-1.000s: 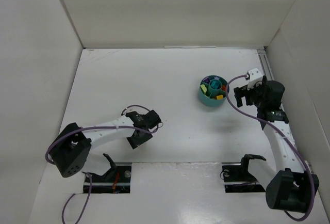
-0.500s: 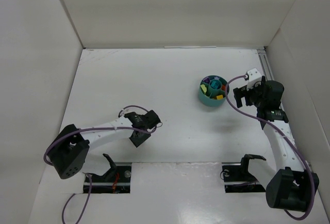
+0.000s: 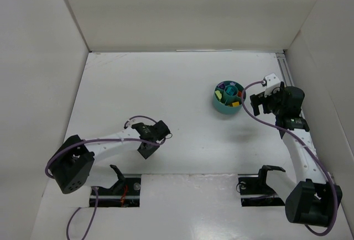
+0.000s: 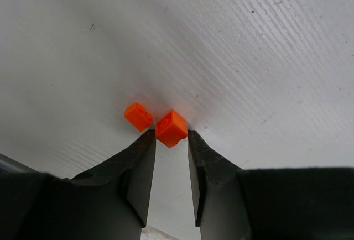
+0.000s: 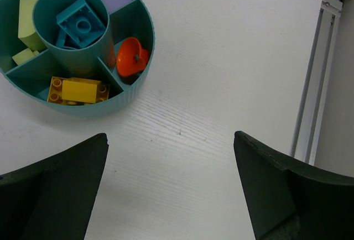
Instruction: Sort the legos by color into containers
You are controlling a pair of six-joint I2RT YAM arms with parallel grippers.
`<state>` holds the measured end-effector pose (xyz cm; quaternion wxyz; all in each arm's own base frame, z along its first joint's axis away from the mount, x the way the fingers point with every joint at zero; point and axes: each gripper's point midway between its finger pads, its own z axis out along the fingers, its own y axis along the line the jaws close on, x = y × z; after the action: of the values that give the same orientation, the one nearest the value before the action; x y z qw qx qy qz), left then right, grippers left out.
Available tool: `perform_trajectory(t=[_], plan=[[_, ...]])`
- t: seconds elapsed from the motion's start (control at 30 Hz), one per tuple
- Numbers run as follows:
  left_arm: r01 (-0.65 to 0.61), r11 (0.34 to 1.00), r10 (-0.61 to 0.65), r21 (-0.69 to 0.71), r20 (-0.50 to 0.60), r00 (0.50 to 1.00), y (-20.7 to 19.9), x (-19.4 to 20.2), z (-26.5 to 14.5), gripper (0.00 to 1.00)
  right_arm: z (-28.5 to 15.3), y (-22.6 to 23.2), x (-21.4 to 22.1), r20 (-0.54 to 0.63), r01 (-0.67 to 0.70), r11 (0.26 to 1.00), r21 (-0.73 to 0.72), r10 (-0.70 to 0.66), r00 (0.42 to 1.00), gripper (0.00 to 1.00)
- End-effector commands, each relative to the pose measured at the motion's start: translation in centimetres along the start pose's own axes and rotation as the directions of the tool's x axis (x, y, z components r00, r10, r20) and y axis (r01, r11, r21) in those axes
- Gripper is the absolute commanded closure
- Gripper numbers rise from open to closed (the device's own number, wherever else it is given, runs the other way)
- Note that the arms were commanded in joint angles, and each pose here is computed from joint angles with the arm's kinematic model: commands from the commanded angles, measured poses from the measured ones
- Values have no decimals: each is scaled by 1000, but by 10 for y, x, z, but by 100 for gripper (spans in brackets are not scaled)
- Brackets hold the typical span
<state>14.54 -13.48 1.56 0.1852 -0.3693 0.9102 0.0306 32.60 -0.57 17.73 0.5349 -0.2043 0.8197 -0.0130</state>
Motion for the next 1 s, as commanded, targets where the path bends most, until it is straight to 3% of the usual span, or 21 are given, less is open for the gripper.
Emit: perform_trajectory(t=[0.0, 0.17, 0.4, 0.5, 0.63, 0.77, 0.9, 0.93, 0.97], plan=[[14, 1000, -13, -17, 53, 999, 1, -8, 2, 74, -1, -2, -6, 21, 11, 1000, -3, -11, 1000, 0], [14, 1000, -13, -17, 53, 999, 1, -8, 2, 80, 1, -1, -3, 12, 7, 1000, -7, -7, 1000, 0], [-40, 999, 38, 25, 90, 995, -13, -18, -5, 98, 3, -1, -1, 4, 4, 1000, -11, -4, 1000, 0], [-58, 996, 51, 73, 100, 994, -30, -22, -15, 99, 3, -1, -1, 4, 4, 1000, -11, -4, 1000, 0], [-178, 964, 148, 198, 159, 976, -66, -20, -42, 99, 0, -2, -4, 15, 8, 1000, -6, -8, 1000, 0], [-310, 884, 239, 350, 231, 943, -113, -23, -75, 99, -16, -16, -9, 9, -8, 995, 98, 7, 1000, 0], [-442, 705, 302, 555, 329, 895, -176, -22, -123, 99, -57, -56, -4, -57, -63, 925, 375, 91, 994, 0], [-452, 624, 277, 637, 361, 891, -204, -22, -148, 98, -68, -62, -6, -50, -75, 903, 424, 106, 993, 0], [-543, 550, 332, 634, 431, 839, -215, -22, -159, 96, -86, -64, -8, -27, -92, 877, 471, 119, 993, 0]])
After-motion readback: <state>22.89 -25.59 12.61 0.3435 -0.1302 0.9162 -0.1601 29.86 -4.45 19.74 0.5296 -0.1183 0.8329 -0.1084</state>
